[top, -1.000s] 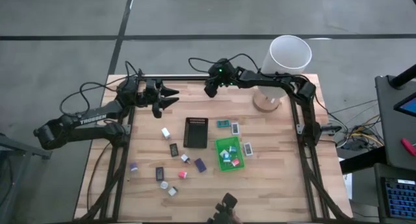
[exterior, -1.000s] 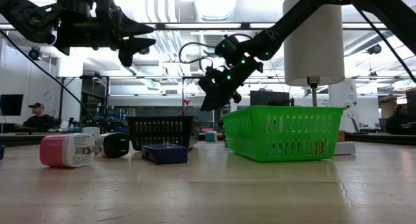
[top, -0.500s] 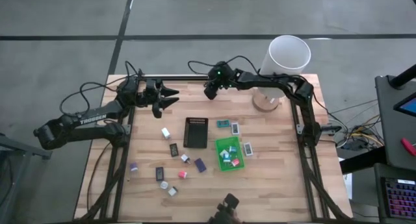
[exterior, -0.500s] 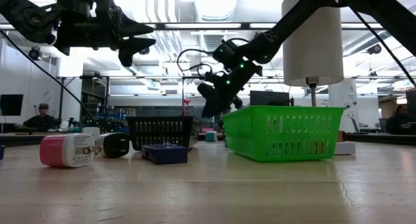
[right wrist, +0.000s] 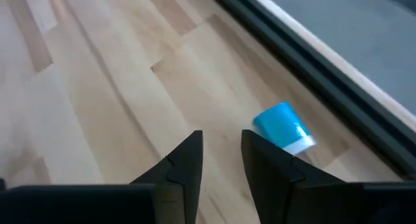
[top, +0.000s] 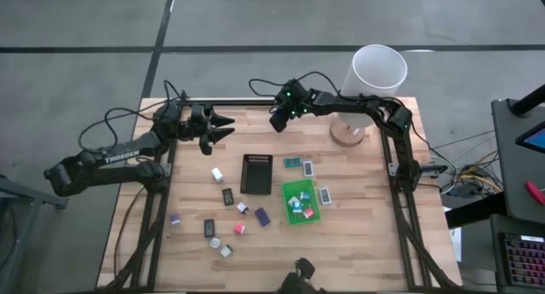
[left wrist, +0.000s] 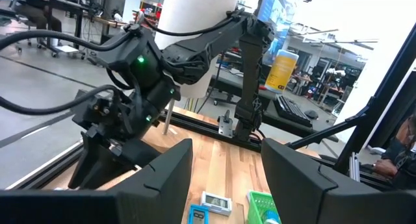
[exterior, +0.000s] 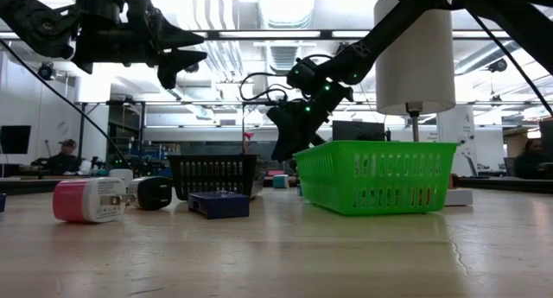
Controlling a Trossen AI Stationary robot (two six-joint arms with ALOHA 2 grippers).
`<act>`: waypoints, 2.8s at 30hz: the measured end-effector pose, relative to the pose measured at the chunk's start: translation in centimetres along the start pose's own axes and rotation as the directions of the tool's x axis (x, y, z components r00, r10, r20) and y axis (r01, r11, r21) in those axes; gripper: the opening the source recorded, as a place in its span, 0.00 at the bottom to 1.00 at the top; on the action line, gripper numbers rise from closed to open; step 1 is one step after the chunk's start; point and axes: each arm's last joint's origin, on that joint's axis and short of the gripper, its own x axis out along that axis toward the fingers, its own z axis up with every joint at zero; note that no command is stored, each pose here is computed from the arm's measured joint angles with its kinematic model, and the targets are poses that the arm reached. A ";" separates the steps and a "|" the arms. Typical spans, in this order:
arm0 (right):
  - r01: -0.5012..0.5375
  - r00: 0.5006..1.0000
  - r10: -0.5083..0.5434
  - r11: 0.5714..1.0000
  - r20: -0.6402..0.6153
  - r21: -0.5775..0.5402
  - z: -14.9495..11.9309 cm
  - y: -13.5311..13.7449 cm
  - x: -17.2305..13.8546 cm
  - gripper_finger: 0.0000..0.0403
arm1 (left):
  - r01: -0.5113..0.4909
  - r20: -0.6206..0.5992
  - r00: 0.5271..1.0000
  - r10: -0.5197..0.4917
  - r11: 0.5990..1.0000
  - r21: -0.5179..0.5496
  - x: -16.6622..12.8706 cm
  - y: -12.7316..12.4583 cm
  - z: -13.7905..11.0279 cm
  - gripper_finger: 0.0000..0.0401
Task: Pick & Place Office items
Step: Adjust the white lamp
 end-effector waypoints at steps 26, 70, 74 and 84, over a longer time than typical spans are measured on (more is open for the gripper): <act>0.129 0.983 -0.152 0.969 -0.098 -0.210 -5.8 11.9 -3.4 0.02 | 0.001 0.000 1.000 -0.001 1.000 0.000 0.0 0.0 0.0 0.48; 0.607 0.793 -0.559 0.695 -0.242 0.386 -12.7 1.7 -5.2 0.02 | 0.000 0.000 1.000 0.000 1.000 0.000 0.0 0.0 0.0 0.47; 0.622 0.782 -0.562 0.674 -0.271 0.398 -12.6 0.7 -5.3 0.02 | 0.000 0.000 1.000 0.000 1.000 0.000 0.0 0.0 0.0 0.47; 0.712 0.702 -0.610 0.593 -0.369 0.375 -13.3 -1.3 -5.7 0.02 | 0.000 0.000 1.000 0.000 1.000 0.000 0.0 0.0 0.0 0.47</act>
